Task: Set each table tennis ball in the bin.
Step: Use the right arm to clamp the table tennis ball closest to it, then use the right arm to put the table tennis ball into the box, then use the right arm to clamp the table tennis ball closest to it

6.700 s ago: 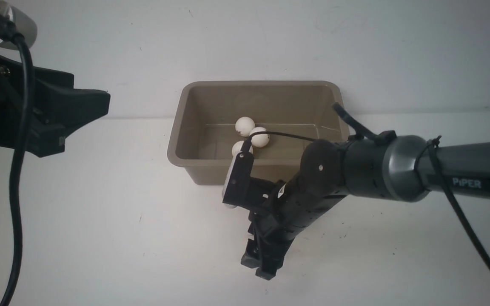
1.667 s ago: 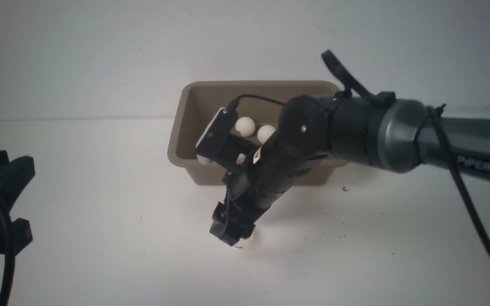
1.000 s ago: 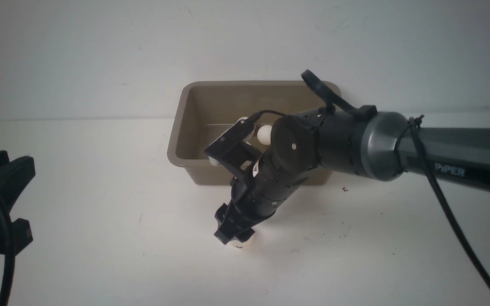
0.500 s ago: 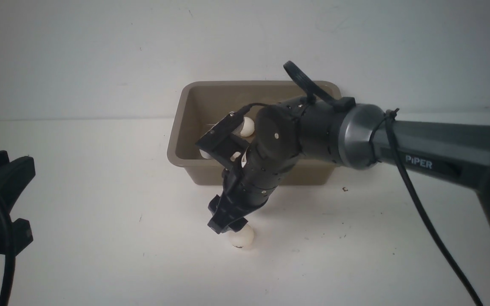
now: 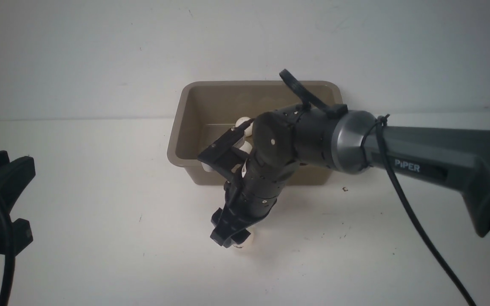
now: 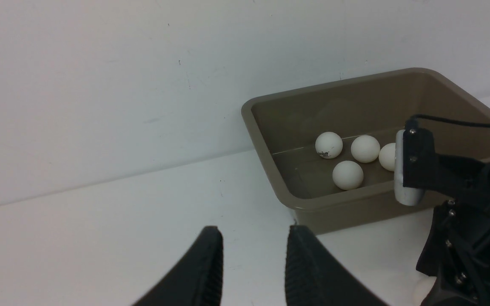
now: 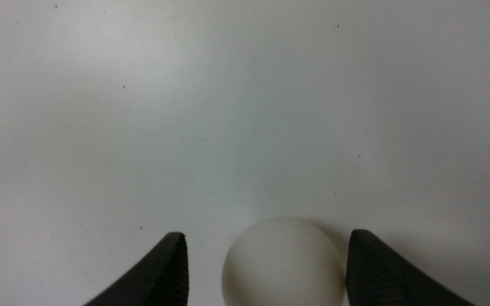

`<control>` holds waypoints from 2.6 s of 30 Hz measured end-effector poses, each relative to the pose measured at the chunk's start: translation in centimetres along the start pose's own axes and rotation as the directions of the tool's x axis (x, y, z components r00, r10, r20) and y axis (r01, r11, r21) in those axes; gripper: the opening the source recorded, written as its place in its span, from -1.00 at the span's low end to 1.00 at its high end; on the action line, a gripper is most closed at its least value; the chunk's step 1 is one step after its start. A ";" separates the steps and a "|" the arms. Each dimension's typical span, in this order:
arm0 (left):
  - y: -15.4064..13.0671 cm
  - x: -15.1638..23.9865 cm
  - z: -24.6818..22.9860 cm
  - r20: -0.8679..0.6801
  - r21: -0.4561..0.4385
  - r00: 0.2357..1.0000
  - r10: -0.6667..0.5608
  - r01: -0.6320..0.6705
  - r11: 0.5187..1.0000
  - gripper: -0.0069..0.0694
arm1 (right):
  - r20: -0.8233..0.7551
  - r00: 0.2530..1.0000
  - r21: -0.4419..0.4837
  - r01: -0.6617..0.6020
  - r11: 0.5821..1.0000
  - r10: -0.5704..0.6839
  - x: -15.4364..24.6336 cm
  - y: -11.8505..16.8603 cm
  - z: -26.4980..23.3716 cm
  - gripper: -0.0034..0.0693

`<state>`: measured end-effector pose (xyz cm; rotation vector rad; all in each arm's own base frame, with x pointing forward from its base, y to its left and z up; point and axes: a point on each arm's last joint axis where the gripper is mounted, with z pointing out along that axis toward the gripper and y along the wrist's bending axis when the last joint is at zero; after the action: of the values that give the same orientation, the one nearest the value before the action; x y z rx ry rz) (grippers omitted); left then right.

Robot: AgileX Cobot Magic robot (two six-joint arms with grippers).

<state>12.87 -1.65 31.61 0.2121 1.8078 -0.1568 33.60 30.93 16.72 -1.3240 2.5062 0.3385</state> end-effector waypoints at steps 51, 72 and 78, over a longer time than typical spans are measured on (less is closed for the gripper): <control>0.0 0.0 0.0 -0.002 0.001 1.000 0.000 0.000 1.000 -0.31 | 0.202 0.979 0.344 -0.048 0.938 -0.024 -4.7 -13.4 -6.1 0.61; -0.3 0.2 0.0 -0.022 0.028 1.000 0.000 0.001 1.000 -0.31 | 0.481 0.858 0.396 -0.395 0.829 0.180 5.6 -22.2 -27.7 0.63; -0.3 0.2 0.0 -0.022 0.028 1.000 0.000 0.000 1.000 -0.31 | 0.391 0.876 0.329 -0.420 0.846 0.283 8.1 -24.6 -22.8 0.63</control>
<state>12.76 -1.89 31.39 0.2345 1.8282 -0.1807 46.48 3.53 33.25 -0.5790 2.3487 0.0895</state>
